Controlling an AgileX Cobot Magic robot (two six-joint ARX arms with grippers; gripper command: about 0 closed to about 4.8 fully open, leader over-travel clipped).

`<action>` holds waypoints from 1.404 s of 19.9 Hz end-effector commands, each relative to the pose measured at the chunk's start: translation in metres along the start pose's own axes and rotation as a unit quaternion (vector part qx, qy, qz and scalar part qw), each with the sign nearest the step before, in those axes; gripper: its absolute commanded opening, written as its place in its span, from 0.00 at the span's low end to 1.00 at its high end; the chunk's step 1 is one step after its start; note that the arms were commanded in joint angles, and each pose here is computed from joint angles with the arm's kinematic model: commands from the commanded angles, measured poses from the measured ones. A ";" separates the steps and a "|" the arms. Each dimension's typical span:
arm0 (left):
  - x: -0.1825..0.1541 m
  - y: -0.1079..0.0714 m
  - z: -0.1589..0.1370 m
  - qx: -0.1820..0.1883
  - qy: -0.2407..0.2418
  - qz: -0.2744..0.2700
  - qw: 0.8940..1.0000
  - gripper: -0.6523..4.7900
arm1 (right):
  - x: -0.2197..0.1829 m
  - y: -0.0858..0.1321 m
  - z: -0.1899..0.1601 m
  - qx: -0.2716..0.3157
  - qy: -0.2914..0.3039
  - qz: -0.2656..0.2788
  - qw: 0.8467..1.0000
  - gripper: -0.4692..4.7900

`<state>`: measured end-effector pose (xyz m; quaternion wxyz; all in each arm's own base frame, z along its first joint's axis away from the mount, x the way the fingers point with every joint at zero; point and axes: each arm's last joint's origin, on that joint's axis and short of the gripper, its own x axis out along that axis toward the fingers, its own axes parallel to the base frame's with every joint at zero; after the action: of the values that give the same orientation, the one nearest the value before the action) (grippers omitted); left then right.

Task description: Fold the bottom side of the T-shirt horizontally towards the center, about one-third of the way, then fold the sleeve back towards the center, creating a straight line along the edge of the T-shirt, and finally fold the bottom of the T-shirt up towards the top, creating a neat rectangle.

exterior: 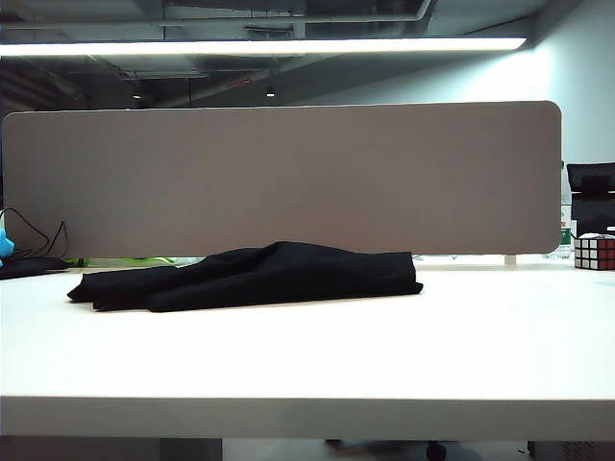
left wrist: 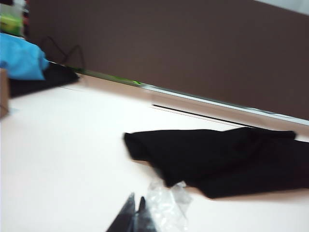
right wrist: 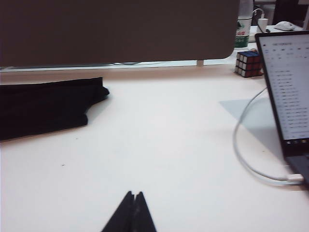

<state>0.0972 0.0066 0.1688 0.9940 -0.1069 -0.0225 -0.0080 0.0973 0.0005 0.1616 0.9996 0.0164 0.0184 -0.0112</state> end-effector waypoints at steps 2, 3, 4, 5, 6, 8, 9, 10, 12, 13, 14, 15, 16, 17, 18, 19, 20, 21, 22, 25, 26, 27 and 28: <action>0.000 -0.001 0.002 0.033 -0.014 0.036 0.999 0.11 | 0.000 -0.002 0.003 -0.005 -0.022 -0.033 0.999 0.08; 0.000 -0.002 0.002 0.032 -0.010 0.032 0.999 0.11 | 0.000 -0.002 0.003 -0.004 -0.023 -0.037 0.999 0.08; 0.000 -0.002 0.001 0.032 -0.004 0.027 0.999 0.11 | 0.000 -0.002 0.003 -0.004 -0.023 -0.037 0.999 0.08; 0.000 -0.002 -0.001 0.032 0.002 0.025 0.999 0.11 | 0.000 -0.002 0.003 -0.004 -0.023 -0.037 0.999 0.08; 0.000 -0.003 -0.003 0.031 0.013 0.023 0.999 0.11 | 0.000 -0.002 0.003 -0.004 -0.022 -0.037 0.999 0.08; 0.000 -0.002 -0.006 0.031 0.026 0.032 0.999 0.11 | 0.000 -0.002 0.002 -0.004 -0.020 -0.037 0.999 0.08; 0.000 -0.002 -0.006 0.031 0.026 0.034 0.999 0.11 | 0.000 -0.002 0.002 -0.005 -0.020 -0.037 0.999 0.08; 0.000 -0.002 -0.005 0.031 0.025 0.036 0.999 0.11 | 0.000 -0.002 0.002 -0.005 -0.020 -0.037 0.999 0.08; 0.000 -0.002 -0.005 0.029 0.025 0.036 0.999 0.11 | 0.000 -0.002 0.002 -0.004 -0.020 -0.037 0.999 0.08; 0.000 -0.002 -0.005 0.029 0.025 0.036 0.999 0.11 | 0.000 -0.002 0.002 -0.004 -0.020 -0.034 0.999 0.08; 0.000 -0.002 -0.005 0.029 0.025 0.035 0.999 0.11 | 0.000 -0.002 0.002 -0.004 -0.020 -0.031 0.999 0.08; 0.000 -0.002 -0.006 0.029 0.025 0.035 0.999 0.11 | 0.000 -0.002 0.003 -0.004 -0.022 -0.031 0.999 0.08; 0.000 -0.002 -0.005 0.029 0.025 0.035 0.999 0.11 | 0.000 -0.002 0.003 -0.004 -0.021 -0.031 0.999 0.08; 0.000 -0.002 -0.005 0.029 0.025 0.036 0.999 0.11 | 0.000 -0.002 0.002 -0.004 -0.020 -0.032 0.999 0.08; 0.000 -0.002 -0.005 0.029 0.025 0.036 0.999 0.11 | 0.000 -0.002 0.002 -0.004 -0.020 -0.032 0.999 0.08; 0.000 -0.002 -0.006 0.029 0.025 0.036 0.999 0.11 | 0.000 -0.002 0.002 -0.004 -0.020 -0.032 0.999 0.08; 0.000 -0.002 -0.005 0.029 0.025 0.036 0.999 0.11 | 0.000 -0.002 0.002 -0.004 -0.020 -0.032 0.999 0.08; 0.000 -0.002 -0.005 0.029 0.025 0.036 0.999 0.11 | 0.000 -0.002 0.002 -0.004 -0.020 -0.032 0.999 0.08; 0.000 -0.002 -0.005 0.029 0.025 0.036 0.999 0.11 | 0.000 -0.002 0.002 -0.004 -0.020 -0.032 0.999 0.08; 0.000 -0.002 -0.005 0.029 0.025 0.036 0.999 0.11 | 0.000 -0.002 0.002 -0.004 -0.020 -0.032 0.999 0.08; 0.000 -0.002 -0.005 0.029 0.025 0.036 0.999 0.11 | 0.000 -0.002 0.002 -0.004 -0.020 -0.032 0.999 0.08; 0.000 -0.002 -0.005 0.029 0.025 0.036 0.999 0.11 | 0.000 -0.002 0.002 -0.004 -0.020 -0.032 0.999 0.08; 0.000 -0.002 -0.006 0.029 0.025 0.036 0.999 0.11 | 0.000 -0.002 0.002 -0.004 -0.020 -0.032 0.999 0.08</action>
<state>0.0975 0.0037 0.1615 0.9965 -0.0785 0.0125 0.0241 0.0973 -0.0015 0.1643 0.9989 0.0124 0.0039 -0.0441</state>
